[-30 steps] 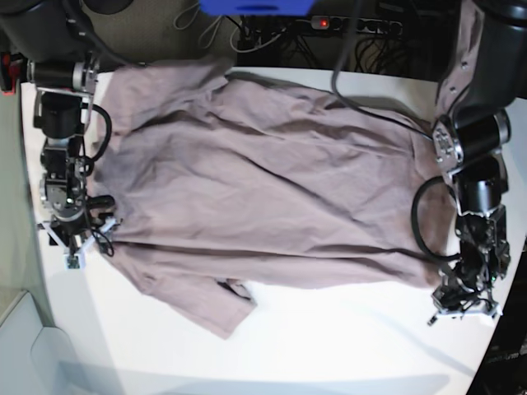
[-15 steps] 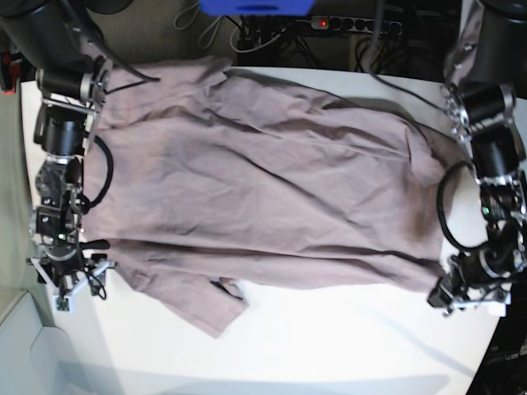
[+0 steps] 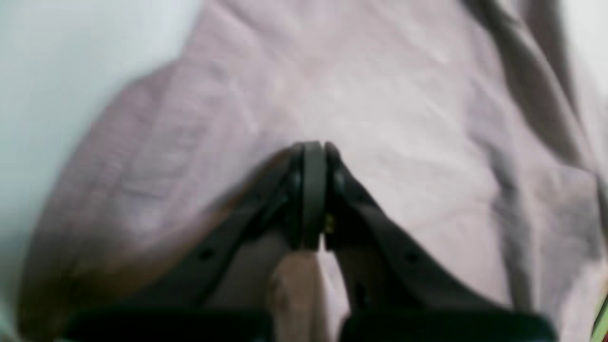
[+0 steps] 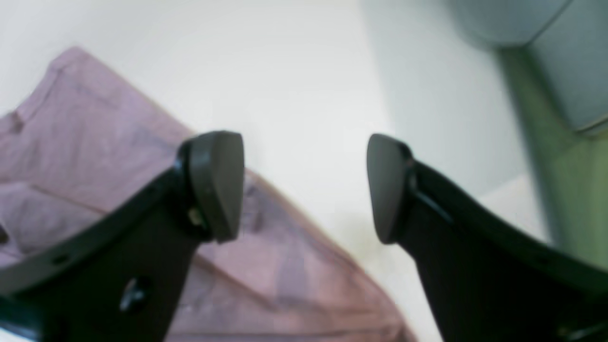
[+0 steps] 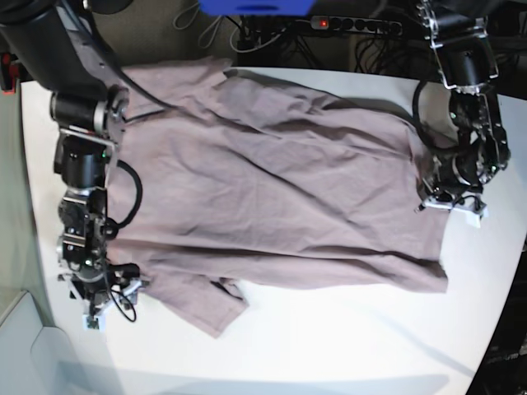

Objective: Layout the t-shirt on the table in an organized manner, then fold the t-shirt properly

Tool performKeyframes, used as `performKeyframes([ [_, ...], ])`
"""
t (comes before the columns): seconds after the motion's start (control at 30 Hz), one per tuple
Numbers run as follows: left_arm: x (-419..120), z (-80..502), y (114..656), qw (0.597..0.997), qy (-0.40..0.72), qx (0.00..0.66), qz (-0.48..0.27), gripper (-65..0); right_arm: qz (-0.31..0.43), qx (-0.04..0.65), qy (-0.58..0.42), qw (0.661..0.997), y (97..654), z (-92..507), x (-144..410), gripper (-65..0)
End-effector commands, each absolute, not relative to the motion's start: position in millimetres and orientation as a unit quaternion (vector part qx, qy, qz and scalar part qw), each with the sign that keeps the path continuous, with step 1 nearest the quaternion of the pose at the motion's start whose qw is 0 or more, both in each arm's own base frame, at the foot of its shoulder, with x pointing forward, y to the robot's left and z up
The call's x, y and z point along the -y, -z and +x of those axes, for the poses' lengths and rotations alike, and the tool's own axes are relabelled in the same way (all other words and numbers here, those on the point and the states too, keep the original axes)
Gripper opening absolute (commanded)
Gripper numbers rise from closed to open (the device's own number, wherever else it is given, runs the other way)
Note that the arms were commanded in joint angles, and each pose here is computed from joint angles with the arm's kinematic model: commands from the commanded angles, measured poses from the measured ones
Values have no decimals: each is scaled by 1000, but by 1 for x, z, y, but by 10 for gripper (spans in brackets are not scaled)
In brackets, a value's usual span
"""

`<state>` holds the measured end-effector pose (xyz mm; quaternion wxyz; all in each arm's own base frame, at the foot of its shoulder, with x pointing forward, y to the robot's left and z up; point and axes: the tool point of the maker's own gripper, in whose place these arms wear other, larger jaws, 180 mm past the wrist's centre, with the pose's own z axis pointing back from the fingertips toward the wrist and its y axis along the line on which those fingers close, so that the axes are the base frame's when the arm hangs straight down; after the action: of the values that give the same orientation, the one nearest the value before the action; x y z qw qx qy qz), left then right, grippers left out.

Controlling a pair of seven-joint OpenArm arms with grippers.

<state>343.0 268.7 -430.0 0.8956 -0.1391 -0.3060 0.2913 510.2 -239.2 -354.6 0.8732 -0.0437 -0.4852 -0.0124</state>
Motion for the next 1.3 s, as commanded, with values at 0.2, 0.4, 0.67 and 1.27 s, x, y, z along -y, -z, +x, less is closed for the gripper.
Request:
performKeyframes([
  [0.2, -273, 325, 461, 911, -298, 258, -119, -648, -26, 499, 24, 866, 352, 528, 235, -251],
  [0.4, -301, 296, 469, 921, -295, 241, -86, -648, -23, 477, 25, 878, 373, 518, 236, -251],
  [0.67, -343, 275, 464, 923, -301, 237, -45, -648, -57, 472, 28, 879, 399, 487, 275, -250],
  [1.27, -307, 281, 446, 908, -331, 228, -116, -648, -149, 498, 63, 852, 369, 478, 338, -250],
])
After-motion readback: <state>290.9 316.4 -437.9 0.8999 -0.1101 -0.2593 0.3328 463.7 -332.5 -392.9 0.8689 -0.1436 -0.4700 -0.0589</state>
